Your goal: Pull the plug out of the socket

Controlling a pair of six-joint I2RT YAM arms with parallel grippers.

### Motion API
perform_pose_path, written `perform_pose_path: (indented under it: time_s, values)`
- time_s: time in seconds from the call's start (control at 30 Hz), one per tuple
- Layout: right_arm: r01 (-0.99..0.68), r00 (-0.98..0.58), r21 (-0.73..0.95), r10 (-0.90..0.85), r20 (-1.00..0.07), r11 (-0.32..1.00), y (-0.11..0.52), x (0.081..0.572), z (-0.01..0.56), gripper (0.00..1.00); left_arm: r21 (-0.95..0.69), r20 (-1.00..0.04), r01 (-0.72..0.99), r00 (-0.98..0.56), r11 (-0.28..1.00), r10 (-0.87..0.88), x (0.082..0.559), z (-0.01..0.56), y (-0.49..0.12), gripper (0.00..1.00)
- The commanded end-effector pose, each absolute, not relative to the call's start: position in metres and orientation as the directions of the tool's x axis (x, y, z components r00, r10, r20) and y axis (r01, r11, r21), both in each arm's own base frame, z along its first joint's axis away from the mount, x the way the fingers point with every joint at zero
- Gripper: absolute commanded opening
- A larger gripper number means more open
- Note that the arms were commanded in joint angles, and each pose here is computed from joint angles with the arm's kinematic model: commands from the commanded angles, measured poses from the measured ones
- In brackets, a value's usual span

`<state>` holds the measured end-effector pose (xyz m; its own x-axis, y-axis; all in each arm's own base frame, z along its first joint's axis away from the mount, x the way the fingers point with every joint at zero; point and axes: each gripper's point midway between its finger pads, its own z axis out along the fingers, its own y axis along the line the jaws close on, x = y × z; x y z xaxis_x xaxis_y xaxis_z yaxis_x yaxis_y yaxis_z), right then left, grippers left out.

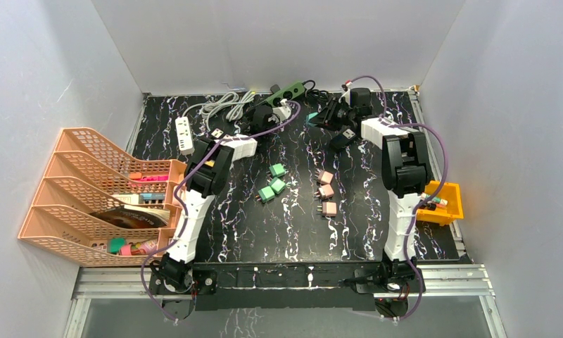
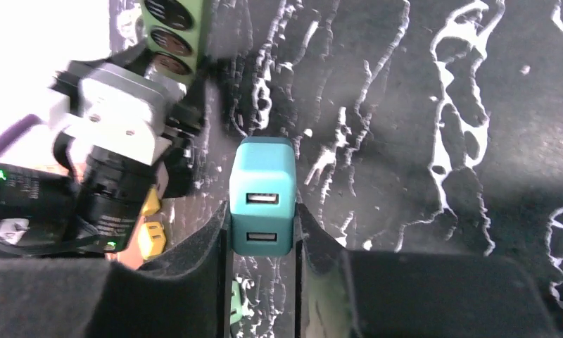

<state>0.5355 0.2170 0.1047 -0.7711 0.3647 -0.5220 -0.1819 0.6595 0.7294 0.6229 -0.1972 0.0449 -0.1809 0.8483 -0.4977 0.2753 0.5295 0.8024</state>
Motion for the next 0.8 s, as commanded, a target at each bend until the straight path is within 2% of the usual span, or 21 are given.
perform_pose_path:
  time_s: [0.0,0.07,0.23,0.37,0.43,0.57,0.6,0.63,0.77]
  values:
    - [-0.237,-0.772,0.727,0.329,-0.544,0.644,0.221,0.535,0.133,0.0,0.757,-0.415,0.384,-0.343,0.529,0.843,0.599,-0.02,-0.167,0.0]
    - [-0.208,-0.754,0.66,0.311,-0.578,0.722,0.21,0.536,0.129,0.0,0.754,-0.417,0.393,-0.332,0.526,0.846,0.6,-0.017,-0.169,0.0]
    - [-0.287,-0.727,0.647,0.279,-0.627,0.706,0.215,0.516,0.148,0.0,0.664,-0.463,0.522,-0.276,0.536,0.842,0.592,-0.013,-0.194,0.0]
    - [-0.348,-0.713,0.583,0.196,-0.673,0.734,0.235,0.492,0.153,0.0,0.542,-0.554,0.576,-0.302,0.612,0.776,0.586,0.0,-0.21,0.0]
    - [-0.376,-0.703,0.559,0.165,-0.692,0.739,0.247,0.479,0.155,0.0,0.468,-0.61,0.597,-0.314,0.651,0.727,0.583,0.008,-0.218,0.11]
    - [-0.449,-0.709,0.603,0.147,-0.689,0.659,0.264,0.454,0.166,0.0,0.328,-0.697,0.626,-0.346,0.708,0.628,0.579,0.026,-0.23,0.5]
    - [-0.459,-0.708,0.61,0.149,-0.691,0.646,0.265,0.45,0.171,0.0,0.308,-0.71,0.621,-0.355,0.721,0.609,0.578,0.03,-0.231,0.9]
    - [-0.467,-0.706,0.612,0.148,-0.693,0.639,0.267,0.447,0.174,0.0,0.292,-0.721,0.617,-0.36,0.731,0.592,0.578,0.034,-0.231,0.97]
    - [-0.52,-0.692,0.618,0.134,-0.71,0.59,0.276,0.433,0.194,0.0,0.241,-0.781,0.595,-0.351,0.767,0.517,0.574,0.055,-0.227,0.98]
